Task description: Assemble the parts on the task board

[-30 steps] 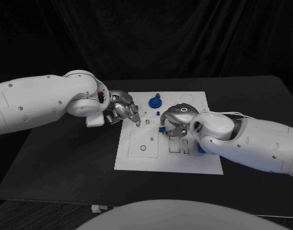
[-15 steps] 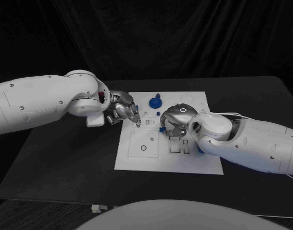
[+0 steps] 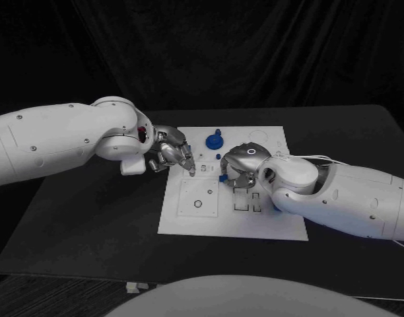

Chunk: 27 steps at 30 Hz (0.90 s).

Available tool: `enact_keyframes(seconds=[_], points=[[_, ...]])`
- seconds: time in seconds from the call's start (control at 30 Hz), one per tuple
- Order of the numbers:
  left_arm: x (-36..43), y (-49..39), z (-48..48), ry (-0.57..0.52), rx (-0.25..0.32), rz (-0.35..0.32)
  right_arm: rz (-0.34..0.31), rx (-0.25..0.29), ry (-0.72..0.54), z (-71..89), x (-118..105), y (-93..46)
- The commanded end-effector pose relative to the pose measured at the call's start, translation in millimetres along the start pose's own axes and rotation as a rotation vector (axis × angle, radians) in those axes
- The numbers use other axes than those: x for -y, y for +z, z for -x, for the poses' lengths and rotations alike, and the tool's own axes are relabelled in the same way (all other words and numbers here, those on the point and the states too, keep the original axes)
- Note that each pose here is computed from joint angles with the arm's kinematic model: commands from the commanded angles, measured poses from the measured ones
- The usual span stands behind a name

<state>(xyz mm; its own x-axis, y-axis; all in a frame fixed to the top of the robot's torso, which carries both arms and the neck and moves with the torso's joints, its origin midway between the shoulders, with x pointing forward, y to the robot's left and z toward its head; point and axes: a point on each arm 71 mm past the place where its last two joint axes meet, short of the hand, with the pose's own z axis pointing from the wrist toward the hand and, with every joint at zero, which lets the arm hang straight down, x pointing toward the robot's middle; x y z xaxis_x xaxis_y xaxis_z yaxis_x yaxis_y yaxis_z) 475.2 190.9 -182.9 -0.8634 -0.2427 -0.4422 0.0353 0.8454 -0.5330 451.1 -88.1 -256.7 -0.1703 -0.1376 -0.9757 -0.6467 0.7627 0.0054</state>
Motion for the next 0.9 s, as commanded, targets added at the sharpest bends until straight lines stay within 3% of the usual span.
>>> enact_keyframes(seconds=[0.03, 0.9], points=[[2.6, 1.1, -2.1, 0.003, -0.02, -0.021, -0.049, -0.093, -0.002, -16.8, 4.1, -2.3], [5.3, 3.9, -2.6, 0.007, -0.026, -0.028, -0.089, -0.103, -0.037, -17.8, 8.9, 0.3]])
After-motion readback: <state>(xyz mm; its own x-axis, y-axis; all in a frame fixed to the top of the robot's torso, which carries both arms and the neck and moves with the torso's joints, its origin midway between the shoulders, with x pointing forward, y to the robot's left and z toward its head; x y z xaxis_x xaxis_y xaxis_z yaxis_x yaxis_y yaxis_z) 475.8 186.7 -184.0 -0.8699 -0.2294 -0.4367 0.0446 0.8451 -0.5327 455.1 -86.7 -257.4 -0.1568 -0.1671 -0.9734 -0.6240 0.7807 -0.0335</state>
